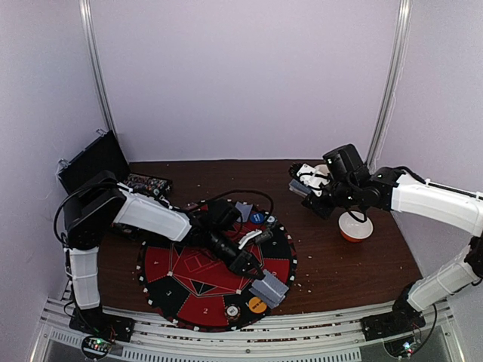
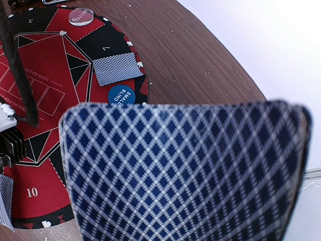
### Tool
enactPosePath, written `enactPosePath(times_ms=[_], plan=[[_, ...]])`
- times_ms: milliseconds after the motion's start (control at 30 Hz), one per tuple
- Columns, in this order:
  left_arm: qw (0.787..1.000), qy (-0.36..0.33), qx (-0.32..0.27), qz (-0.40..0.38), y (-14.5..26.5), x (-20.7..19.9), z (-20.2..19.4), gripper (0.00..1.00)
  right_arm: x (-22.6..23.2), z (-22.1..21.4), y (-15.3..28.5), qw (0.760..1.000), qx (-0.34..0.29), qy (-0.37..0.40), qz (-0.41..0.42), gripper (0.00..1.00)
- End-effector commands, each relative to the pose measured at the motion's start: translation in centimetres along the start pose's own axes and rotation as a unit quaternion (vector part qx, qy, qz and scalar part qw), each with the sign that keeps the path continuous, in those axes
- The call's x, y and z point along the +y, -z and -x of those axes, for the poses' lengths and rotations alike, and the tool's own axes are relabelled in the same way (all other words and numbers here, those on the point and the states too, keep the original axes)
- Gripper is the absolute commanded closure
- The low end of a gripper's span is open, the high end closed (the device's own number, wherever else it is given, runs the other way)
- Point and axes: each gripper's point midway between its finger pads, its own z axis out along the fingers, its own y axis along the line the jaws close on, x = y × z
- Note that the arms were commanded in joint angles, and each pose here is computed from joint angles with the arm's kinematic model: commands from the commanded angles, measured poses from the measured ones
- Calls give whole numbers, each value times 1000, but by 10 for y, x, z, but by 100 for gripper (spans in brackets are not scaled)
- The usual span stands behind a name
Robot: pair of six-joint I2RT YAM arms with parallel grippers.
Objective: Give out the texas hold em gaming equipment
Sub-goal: Distribute the poker card in the big blind area.
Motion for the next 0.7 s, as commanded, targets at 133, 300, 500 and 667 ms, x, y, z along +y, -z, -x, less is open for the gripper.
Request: enactPosePath(times_ms=[133, 300, 500, 667], plan=[[1000, 0, 28, -4, -9, 8, -10, 100, 0, -2, 0, 1000, 3, -3, 1, 71], [1000, -6, 28, 1, -9, 9, -7, 100, 0, -3, 0, 1000, 5, -3, 0, 71], [999, -17, 27, 8, -7, 9, -1, 81, 0, -3, -1, 1000, 6, -2, 0, 71], [999, -30, 27, 30, -1, 12, 6, 72, 0, -2, 0, 1000, 6, -1, 0, 71]])
